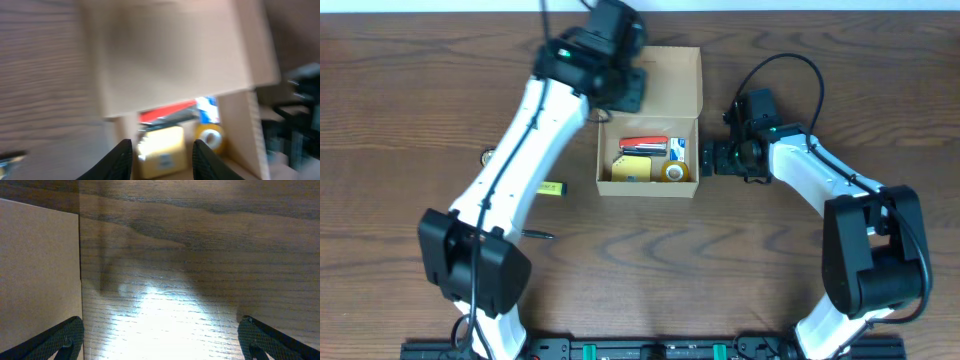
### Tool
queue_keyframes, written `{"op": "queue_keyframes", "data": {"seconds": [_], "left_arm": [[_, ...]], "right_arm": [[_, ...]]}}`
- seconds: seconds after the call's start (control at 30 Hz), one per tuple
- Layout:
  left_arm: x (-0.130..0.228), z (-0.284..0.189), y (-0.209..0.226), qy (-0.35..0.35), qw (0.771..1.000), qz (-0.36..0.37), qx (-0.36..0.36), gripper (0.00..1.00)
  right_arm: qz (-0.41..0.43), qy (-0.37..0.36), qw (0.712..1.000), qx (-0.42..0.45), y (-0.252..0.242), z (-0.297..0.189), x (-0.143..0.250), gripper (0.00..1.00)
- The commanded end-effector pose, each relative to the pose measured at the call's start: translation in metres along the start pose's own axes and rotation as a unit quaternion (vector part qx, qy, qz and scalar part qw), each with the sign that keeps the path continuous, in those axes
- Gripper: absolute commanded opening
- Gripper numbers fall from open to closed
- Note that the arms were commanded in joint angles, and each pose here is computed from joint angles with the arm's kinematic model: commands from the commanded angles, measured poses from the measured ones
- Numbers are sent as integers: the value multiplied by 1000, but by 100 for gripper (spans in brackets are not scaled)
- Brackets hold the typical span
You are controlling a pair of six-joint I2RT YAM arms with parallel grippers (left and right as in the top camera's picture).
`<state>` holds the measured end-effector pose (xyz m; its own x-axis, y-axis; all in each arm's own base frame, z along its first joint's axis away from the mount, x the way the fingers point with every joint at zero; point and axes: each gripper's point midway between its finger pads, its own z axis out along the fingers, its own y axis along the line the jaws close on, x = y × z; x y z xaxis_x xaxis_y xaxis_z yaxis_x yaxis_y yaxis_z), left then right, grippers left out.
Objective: Pack container
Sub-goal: 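Move the left gripper to the correction tape and grasp it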
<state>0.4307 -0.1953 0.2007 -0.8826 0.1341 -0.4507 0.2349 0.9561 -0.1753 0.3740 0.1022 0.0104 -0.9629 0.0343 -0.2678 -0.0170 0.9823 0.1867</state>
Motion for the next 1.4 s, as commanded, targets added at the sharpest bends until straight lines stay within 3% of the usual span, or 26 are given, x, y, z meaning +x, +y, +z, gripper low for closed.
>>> {"op": "queue_keyframes", "data": {"seconds": [0.0, 0.13, 0.3, 0.4, 0.67, 0.83, 0.97, 1.2, 1.37], "left_arm": [[-7, -1, 44, -4, 999, -10, -41, 40], [-10, -3, 85, -9, 995, -60, -82, 39], [-2, 4, 118, -4, 971, -212, -110, 39], [12, 12, 137, 16, 939, -318, -128, 37], [54, 24, 183, 59, 852, -476, -210, 38], [90, 28, 198, 95, 755, -594, -259, 42], [101, 36, 208, 100, 711, -638, -278, 43], [121, 57, 224, 103, 634, -698, -316, 55], [134, 69, 237, 111, 615, -702, -341, 60]], "right_arm": [[-3, 2, 1000, -1, -2, 0, 1, 99], [-3, 2, 1000, -1, -2, 0, 1, 99], [-3, 2, 1000, -1, -2, 0, 1, 99], [-3, 2, 1000, -1, -2, 0, 1, 99], [-3, 2, 1000, -1, -2, 0, 1, 99], [-3, 2, 1000, -1, -2, 0, 1, 99], [-3, 2, 1000, -1, -2, 0, 1, 99], [-3, 2, 1000, -1, -2, 0, 1, 99], [-3, 2, 1000, -1, -2, 0, 1, 99]]}}
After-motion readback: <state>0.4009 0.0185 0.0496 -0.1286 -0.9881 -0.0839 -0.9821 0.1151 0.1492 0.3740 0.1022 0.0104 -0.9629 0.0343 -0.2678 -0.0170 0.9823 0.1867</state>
